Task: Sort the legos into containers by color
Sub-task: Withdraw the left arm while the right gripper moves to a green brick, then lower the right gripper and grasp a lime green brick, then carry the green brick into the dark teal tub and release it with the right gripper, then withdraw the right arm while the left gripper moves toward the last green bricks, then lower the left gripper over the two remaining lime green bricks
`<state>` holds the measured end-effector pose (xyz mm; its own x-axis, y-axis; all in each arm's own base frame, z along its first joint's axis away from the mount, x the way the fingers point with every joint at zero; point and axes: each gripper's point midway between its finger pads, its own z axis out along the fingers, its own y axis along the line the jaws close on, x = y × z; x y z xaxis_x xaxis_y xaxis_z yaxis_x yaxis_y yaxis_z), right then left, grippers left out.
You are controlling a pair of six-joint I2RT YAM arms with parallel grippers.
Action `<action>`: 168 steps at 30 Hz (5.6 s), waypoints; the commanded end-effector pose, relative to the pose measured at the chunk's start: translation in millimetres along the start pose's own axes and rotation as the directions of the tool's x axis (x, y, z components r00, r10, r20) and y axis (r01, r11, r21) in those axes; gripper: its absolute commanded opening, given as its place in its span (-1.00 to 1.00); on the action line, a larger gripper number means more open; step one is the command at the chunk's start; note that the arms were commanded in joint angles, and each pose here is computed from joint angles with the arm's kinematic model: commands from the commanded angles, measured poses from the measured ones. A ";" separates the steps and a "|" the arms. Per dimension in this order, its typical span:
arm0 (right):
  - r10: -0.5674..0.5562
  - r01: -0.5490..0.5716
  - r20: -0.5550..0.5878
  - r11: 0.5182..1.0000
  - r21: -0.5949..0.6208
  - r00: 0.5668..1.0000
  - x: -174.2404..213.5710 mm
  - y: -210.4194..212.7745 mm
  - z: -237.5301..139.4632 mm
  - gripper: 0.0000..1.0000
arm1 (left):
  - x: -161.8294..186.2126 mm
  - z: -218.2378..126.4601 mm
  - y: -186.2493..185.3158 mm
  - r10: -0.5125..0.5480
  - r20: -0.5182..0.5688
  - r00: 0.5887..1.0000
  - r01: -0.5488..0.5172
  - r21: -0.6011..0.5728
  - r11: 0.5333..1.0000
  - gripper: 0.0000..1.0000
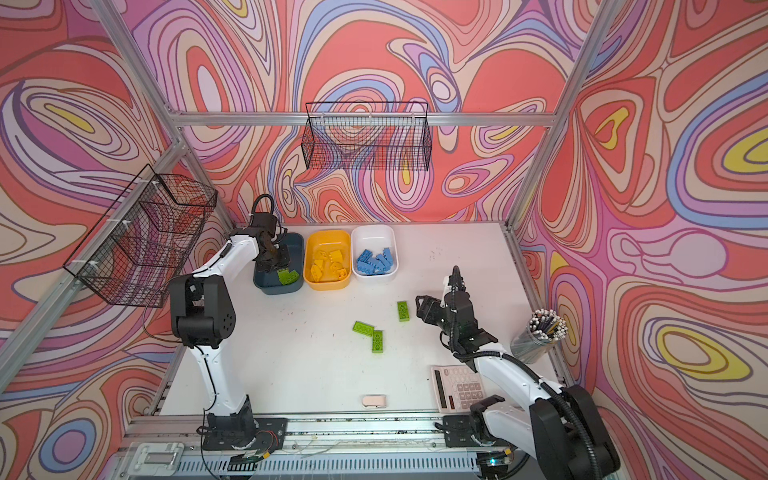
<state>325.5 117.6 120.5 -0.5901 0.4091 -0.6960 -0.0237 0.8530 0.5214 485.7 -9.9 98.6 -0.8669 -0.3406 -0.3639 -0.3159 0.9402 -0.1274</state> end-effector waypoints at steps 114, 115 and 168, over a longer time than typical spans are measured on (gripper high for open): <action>-0.283 0.157 -0.084 0.727 -0.669 0.955 51.9 413.8 232.4 0.11 | 134.0 -244.6 4.2 -0.115 0.454 0.883 -0.127 0.467 0.875 0.35; -0.284 0.159 -0.082 0.729 -0.666 0.955 51.8 413.3 232.6 0.20 | 133.6 -244.7 3.8 -0.114 0.454 0.883 -0.128 0.468 0.874 0.35; 0.086 -0.077 0.033 0.975 -0.207 0.996 -52.3 42.5 -0.5 0.58 | 246.0 -128.0 -103.8 0.519 0.077 0.851 -0.523 0.216 0.825 0.48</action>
<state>357.2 140.2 174.2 -0.5911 0.4759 -0.6513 -0.1391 0.7352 0.6634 262.9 -194.8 158.7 -0.8350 0.1893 -0.5167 0.3133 0.9355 -0.1635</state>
